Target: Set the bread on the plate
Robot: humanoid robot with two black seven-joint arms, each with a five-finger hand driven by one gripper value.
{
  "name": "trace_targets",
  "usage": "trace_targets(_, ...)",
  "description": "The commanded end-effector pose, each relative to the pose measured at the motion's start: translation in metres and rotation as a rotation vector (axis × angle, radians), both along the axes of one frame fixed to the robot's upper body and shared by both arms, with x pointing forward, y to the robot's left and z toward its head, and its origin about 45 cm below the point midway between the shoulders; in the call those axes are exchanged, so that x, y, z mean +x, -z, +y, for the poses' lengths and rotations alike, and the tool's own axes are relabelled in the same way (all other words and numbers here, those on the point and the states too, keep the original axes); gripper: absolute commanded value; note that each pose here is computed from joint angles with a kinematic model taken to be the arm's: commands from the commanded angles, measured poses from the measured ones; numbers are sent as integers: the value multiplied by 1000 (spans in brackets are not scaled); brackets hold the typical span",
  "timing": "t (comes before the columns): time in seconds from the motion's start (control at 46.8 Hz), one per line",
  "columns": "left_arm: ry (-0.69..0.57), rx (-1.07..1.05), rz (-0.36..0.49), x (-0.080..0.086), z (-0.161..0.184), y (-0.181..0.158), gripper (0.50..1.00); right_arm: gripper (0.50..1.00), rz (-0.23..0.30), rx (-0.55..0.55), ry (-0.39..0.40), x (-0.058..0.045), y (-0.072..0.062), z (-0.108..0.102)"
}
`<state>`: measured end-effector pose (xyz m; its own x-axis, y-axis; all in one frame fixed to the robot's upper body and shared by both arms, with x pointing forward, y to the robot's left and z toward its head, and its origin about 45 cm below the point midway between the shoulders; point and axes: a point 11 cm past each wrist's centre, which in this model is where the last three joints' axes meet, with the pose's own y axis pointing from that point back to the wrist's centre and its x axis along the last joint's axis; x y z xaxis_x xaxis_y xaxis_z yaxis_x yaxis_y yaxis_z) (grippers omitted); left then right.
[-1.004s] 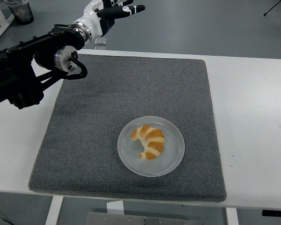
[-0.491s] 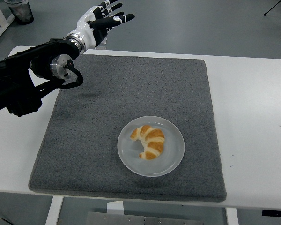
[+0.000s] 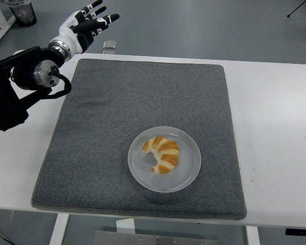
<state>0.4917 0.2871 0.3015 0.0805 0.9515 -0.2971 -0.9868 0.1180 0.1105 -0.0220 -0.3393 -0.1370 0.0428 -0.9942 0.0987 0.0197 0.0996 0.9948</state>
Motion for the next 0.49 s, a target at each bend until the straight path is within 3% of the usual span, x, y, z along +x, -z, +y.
trace_targets(0.0,-15,3,7,-3,11,5,992,952,1,0,-1,0,0,0)
trace_targets(0.235,-96,-59,10,-12,47,13,996,952,1,0,-1,0,0,0)
trace_targets(0.47,-122,-74,0,-13,56,13,1000,952,-1,0,0,0,0,0)
